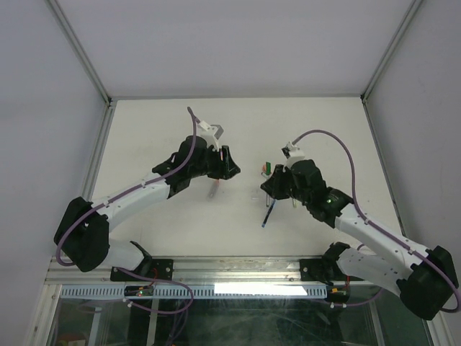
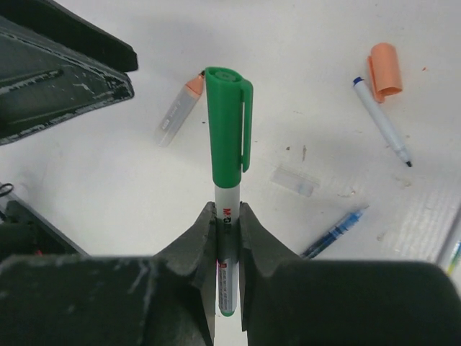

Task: Insert the pens into the pen caps
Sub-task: Place the pen at the center of the board.

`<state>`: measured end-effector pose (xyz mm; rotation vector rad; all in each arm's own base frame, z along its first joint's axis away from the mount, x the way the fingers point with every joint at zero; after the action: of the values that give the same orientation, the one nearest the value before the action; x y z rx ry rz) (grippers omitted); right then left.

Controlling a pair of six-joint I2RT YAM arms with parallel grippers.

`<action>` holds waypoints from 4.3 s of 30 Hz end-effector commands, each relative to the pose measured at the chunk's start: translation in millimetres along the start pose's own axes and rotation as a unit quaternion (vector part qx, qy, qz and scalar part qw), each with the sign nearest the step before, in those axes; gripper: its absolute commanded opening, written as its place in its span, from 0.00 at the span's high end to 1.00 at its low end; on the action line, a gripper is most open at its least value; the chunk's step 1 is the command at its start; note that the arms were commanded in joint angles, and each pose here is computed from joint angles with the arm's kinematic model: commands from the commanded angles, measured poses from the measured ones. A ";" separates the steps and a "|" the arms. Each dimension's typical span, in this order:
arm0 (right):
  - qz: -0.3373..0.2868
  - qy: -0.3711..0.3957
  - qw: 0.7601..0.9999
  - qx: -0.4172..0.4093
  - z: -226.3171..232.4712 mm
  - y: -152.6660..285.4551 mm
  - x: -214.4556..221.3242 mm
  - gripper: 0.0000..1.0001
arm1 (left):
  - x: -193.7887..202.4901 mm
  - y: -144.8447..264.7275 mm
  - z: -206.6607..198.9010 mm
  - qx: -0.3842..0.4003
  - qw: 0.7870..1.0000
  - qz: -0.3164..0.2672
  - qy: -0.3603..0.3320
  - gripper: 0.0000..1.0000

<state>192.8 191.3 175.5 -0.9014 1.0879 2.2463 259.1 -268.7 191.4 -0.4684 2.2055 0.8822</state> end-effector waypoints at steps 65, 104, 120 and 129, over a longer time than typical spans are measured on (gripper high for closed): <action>0.174 0.008 0.953 0.247 -90.2 -38.5 -26.6 0.76 | -61.2 31.0 18.4 -0.094 0.989 -0.066 -0.090 0.42; 0.154 -0.073 0.932 0.320 -32.5 -52.6 70.6 0.73 | -53.8 21.4 21.8 -0.095 0.991 -0.039 -0.084 0.43; 0.128 -0.063 0.957 0.251 -10.3 -59.9 49.0 0.73 | -50.9 18.7 21.1 -0.087 0.992 -0.029 -0.086 0.43; 0.063 -0.110 0.959 0.254 -21.1 -39.6 30.9 0.71 | 7.9 -24.1 2.0 -0.038 0.990 0.095 -0.097 0.52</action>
<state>193.5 207.9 99.4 -0.3808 1.7188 2.0048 286.5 -255.9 182.3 -0.3527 2.0593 1.0983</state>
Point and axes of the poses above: each gripper's point midway between its finger pads, its own y axis back along the fingers, its own z axis along the line the jaws close on, x = y × z, the point moved 5 cm from there along y, back along the fingers
